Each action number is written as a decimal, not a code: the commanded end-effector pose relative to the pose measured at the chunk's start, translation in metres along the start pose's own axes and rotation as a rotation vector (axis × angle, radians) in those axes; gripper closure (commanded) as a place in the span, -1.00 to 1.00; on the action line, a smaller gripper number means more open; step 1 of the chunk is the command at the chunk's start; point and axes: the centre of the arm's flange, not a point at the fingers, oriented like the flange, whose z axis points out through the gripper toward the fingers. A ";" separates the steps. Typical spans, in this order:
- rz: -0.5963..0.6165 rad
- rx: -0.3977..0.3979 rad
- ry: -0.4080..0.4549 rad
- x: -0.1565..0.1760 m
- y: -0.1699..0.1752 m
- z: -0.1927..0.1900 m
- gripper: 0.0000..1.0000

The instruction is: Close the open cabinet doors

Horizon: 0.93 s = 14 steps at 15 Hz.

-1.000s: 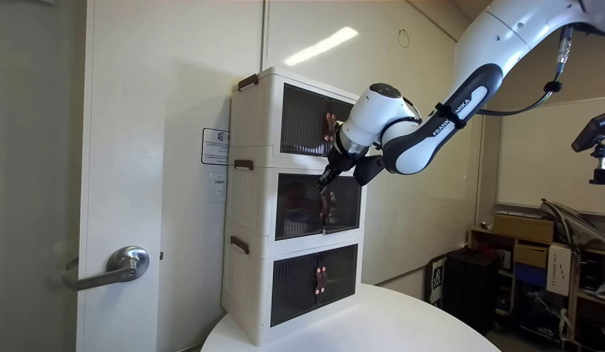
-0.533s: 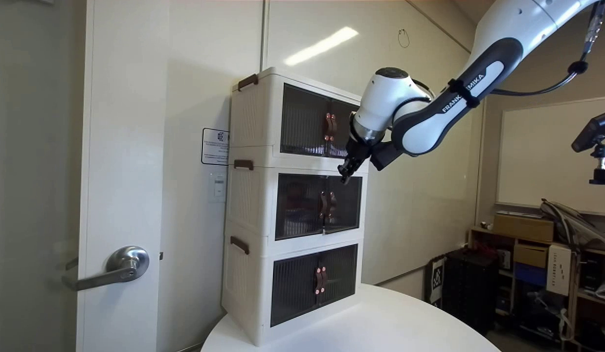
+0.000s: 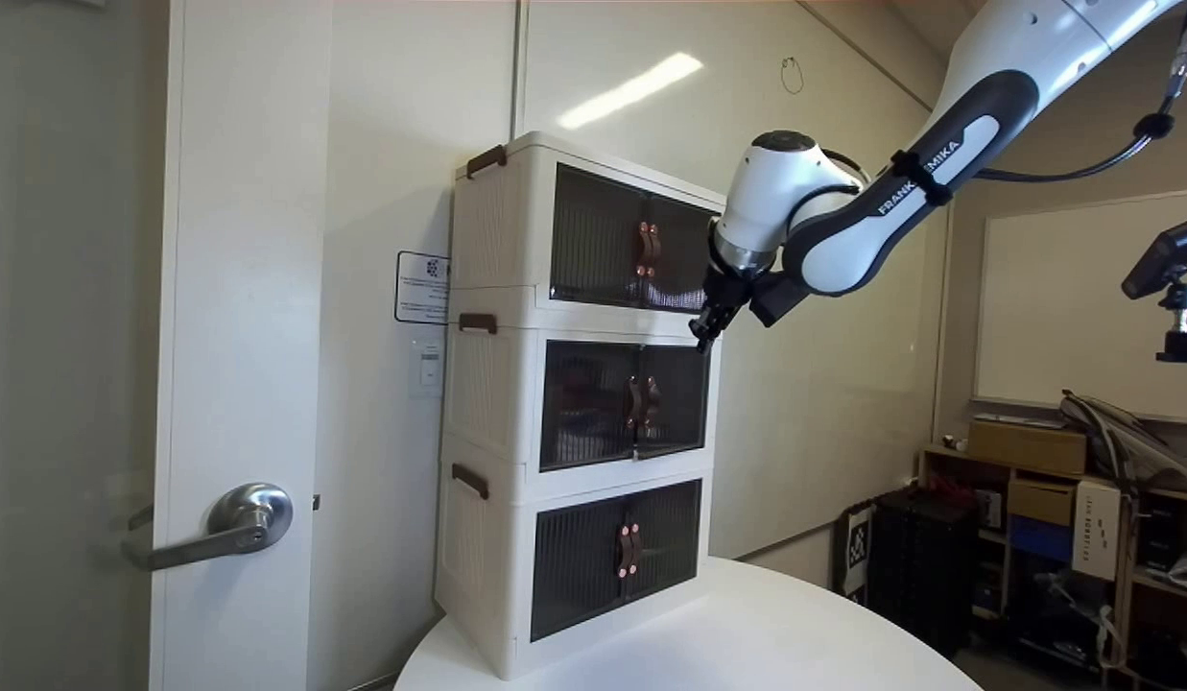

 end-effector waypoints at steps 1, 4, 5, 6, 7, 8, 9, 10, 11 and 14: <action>-0.012 0.017 -0.009 0.000 0.004 0.013 0.99; -0.009 0.036 0.002 0.001 0.000 0.031 0.99; -0.009 0.041 0.009 0.002 -0.002 0.037 0.99; -0.010 0.045 0.020 0.004 -0.003 0.043 0.99; -0.014 0.043 0.036 0.007 -0.004 0.049 0.99; -0.016 0.043 0.053 0.011 -0.004 0.054 0.99; -0.018 0.043 0.070 0.016 -0.004 0.059 0.99; -0.018 0.042 0.087 0.022 -0.003 0.063 0.99; -0.021 0.043 0.102 0.028 -0.003 0.068 0.99; -0.046 0.036 0.145 0.045 -0.007 0.083 0.99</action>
